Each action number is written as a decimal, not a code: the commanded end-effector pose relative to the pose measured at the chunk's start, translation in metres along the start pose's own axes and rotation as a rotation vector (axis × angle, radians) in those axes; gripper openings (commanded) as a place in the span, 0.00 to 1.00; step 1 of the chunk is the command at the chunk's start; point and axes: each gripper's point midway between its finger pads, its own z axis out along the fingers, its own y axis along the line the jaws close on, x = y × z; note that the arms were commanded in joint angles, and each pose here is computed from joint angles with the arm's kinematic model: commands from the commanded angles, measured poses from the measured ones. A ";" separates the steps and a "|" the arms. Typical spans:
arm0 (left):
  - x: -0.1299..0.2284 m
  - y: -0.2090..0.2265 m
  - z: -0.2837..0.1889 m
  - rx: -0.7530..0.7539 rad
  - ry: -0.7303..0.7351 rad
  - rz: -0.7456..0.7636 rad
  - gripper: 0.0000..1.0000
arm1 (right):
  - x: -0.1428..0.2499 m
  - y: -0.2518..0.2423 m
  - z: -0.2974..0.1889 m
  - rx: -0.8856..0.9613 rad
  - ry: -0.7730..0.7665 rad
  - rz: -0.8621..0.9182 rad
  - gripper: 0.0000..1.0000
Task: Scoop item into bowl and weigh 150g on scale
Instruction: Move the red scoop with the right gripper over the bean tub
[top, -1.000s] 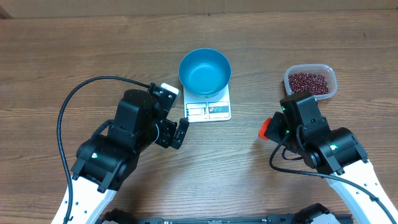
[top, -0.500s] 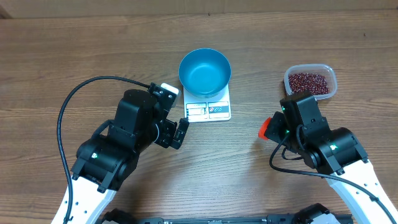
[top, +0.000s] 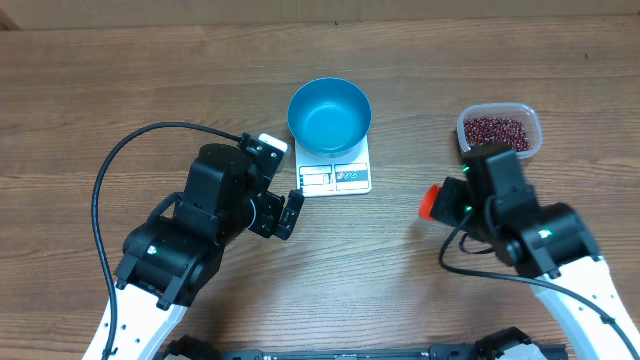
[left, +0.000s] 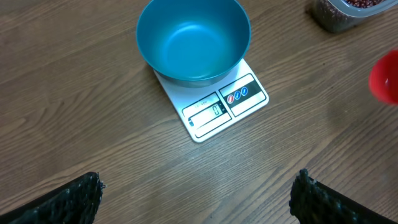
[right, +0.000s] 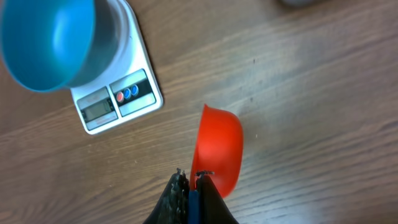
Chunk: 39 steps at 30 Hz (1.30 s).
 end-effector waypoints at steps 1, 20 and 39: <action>0.000 -0.001 -0.003 -0.002 -0.008 -0.001 1.00 | -0.032 0.007 -0.025 -0.061 -0.061 -0.059 0.04; 0.000 -0.001 -0.003 -0.002 -0.008 -0.001 1.00 | -0.161 -0.090 0.015 0.218 -0.043 -0.056 0.04; 0.000 -0.001 -0.003 -0.002 -0.008 -0.001 0.99 | -0.185 -0.132 0.086 0.323 0.001 -0.083 0.04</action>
